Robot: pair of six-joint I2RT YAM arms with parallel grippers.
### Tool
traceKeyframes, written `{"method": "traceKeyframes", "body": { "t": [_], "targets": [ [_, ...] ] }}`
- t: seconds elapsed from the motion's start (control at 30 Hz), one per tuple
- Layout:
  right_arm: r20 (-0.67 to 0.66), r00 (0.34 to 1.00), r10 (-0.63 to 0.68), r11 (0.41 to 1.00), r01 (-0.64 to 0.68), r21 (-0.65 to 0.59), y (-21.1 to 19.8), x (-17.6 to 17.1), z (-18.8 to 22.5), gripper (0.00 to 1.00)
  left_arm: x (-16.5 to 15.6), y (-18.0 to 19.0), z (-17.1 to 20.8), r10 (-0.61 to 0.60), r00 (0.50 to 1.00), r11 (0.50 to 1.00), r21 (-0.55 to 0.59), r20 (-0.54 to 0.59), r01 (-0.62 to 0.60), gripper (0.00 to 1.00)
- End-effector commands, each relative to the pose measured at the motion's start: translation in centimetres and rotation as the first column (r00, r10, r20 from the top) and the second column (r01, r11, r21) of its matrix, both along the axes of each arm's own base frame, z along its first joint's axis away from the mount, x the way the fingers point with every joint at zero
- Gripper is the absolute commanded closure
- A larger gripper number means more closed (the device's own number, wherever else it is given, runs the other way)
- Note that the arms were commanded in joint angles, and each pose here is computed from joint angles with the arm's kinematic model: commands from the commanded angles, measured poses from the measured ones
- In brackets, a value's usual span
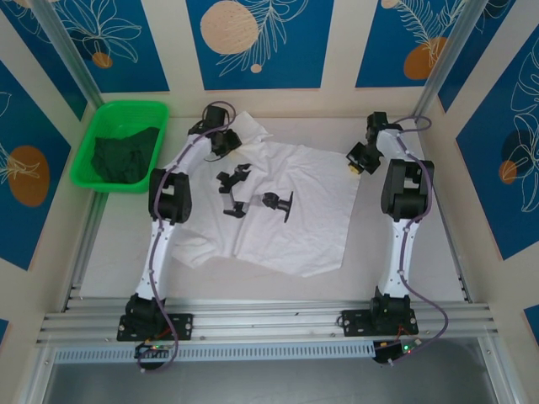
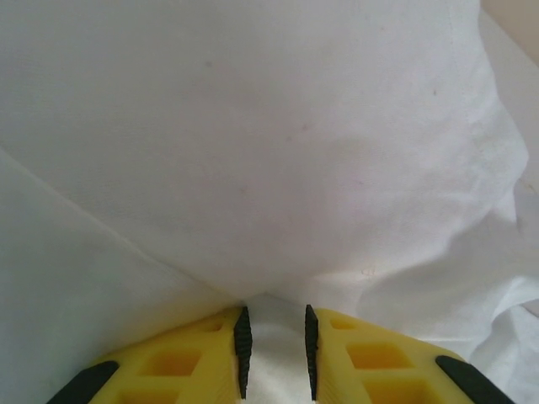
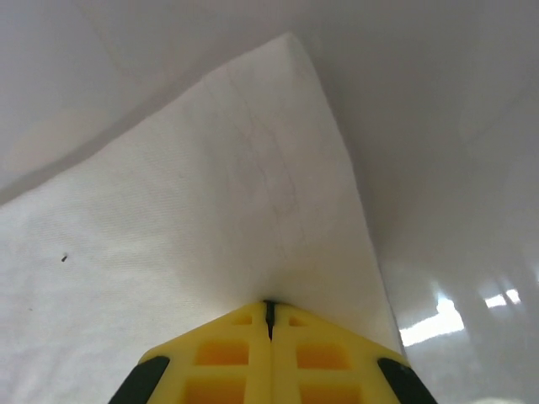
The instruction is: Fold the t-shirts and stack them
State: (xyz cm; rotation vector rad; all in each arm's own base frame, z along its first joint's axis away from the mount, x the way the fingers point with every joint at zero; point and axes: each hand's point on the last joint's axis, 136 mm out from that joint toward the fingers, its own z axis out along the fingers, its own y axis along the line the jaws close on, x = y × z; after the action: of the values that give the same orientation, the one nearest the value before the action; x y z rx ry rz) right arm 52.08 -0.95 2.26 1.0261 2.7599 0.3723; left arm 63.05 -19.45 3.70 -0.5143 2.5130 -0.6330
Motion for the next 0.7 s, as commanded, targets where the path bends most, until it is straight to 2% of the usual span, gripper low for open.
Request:
{"method": "traceKeyframes", "body": {
  "t": [0.0,0.23,0.33,0.4,0.47,0.53,0.6,0.67],
  "targets": [
    [-0.066,0.997,-0.038,0.999,0.038,-0.003,-1.4,0.0,-1.8,0.97,-0.4,-0.4,-1.6,0.020,0.998,0.999,-0.043,-0.056,-0.023,0.73],
    [-0.012,0.993,-0.118,0.992,0.119,0.051,-3.9,3.0,-1.5,0.92,0.5,-0.6,0.8,0.060,0.998,0.995,-0.074,-0.013,-0.061,0.71],
    [0.075,0.992,-0.102,0.989,0.093,0.112,-3.8,5.7,-0.4,0.86,0.6,-1.4,3.8,0.026,0.999,0.996,-0.091,0.042,-0.022,0.75],
    [0.134,0.988,-0.079,0.988,0.060,0.140,-3.3,7.4,1.4,0.81,0.4,-1.6,7.0,0.004,0.995,0.999,-0.054,0.097,0.001,0.72],
    [0.180,0.981,-0.067,0.991,0.044,0.128,-3.3,8.2,3.8,0.75,0.1,-1.6,9.9,-0.007,0.990,0.999,-0.033,0.144,0.012,0.63],
    [0.226,0.972,-0.059,0.992,0.032,0.120,-3.0,8.3,6.9,0.66,-0.5,-1.4,13.5,-0.009,0.982,1.000,-0.023,0.189,0.014,0.46],
    [0.268,0.963,-0.034,0.994,0.005,0.108,-1.9,7.3,10.8,0.58,-1.7,-1.3,16.8,-0.028,0.973,1.000,0.008,0.228,0.027,0.30],
    [0.308,0.951,0.003,0.996,-0.030,0.083,-0.3,5.6,13.8,0.50,-3.5,-1.1,19.5,-0.046,0.967,0.998,0.051,0.252,0.034,0.19]
  ]
}}
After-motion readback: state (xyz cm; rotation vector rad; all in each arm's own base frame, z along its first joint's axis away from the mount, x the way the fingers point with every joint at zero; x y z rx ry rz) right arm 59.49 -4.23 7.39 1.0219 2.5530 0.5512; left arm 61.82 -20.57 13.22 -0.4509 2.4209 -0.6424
